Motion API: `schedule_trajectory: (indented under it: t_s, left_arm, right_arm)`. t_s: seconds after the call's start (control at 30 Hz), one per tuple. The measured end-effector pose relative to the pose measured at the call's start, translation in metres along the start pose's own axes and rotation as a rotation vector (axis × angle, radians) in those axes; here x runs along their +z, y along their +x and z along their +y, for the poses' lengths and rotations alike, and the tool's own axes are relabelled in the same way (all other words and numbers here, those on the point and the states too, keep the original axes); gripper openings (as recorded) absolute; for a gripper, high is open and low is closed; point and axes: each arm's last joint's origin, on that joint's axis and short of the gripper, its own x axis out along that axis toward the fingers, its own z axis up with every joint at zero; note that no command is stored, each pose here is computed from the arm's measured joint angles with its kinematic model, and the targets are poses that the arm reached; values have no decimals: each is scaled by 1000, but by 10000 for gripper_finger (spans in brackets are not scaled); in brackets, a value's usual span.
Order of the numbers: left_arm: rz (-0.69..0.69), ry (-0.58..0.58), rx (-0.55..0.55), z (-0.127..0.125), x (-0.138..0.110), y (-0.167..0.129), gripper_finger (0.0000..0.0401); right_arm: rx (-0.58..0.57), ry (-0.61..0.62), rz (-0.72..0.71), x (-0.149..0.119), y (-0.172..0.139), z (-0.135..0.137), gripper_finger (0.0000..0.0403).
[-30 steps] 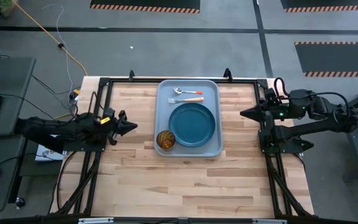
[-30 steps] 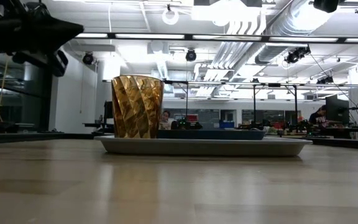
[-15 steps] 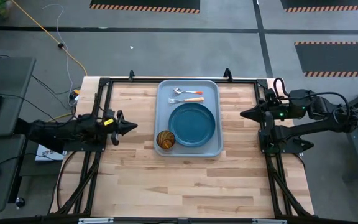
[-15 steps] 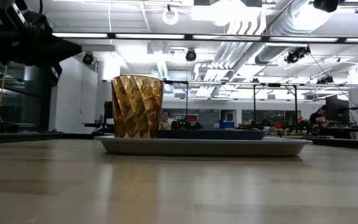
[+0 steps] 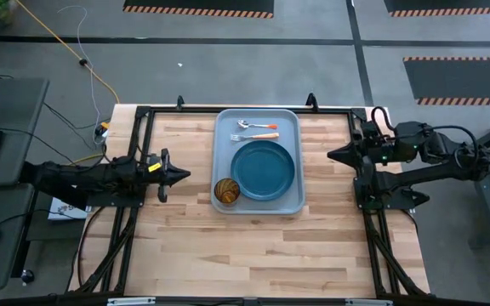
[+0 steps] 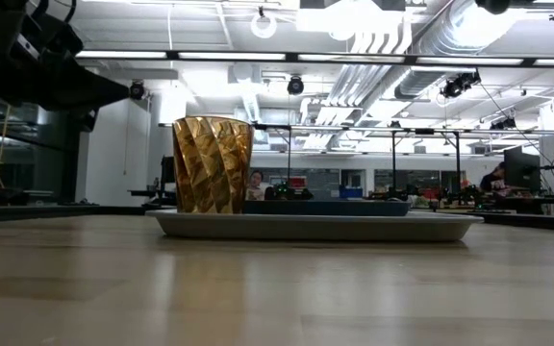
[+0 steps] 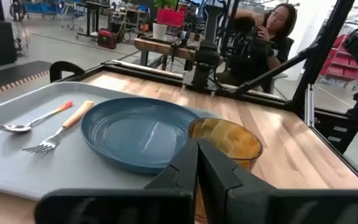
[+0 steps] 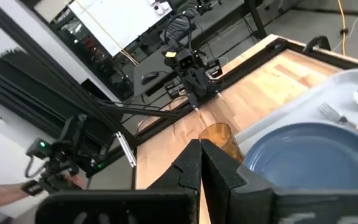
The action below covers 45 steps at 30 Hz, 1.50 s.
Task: Pick and place plate/cup/fork/spoon on tray
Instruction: Return to Home Position
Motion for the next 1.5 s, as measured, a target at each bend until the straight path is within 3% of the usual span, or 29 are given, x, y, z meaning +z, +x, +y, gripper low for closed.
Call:
schedule_trajectory:
  t_s: [0.23,0.43,0.63,0.87,1.27,1.5]
  left_arm:
    - [-1,-1,-1,0,0,0,1]
    - [-1,-2,-1,0,0,0,1]
    - [-1,-2,-1,0,0,0,3]
    - [-1,-1,-2,0,0,0,3]
    - [6,0,10,0,-1,1,3]
    - [8,0,10,0,-1,1,3]
  right_arm:
    - [43,-114,9,-18,10,-5,0]
    - [145,-118,-12,-70,28,-25,0]
    - [211,-82,-105,-108,22,-48,0]
    - [315,-59,-233,-120,-4,-65,0]
    - [404,-98,-254,-138,10,-71,0]
    - [380,-137,-236,-148,16,-78,0]
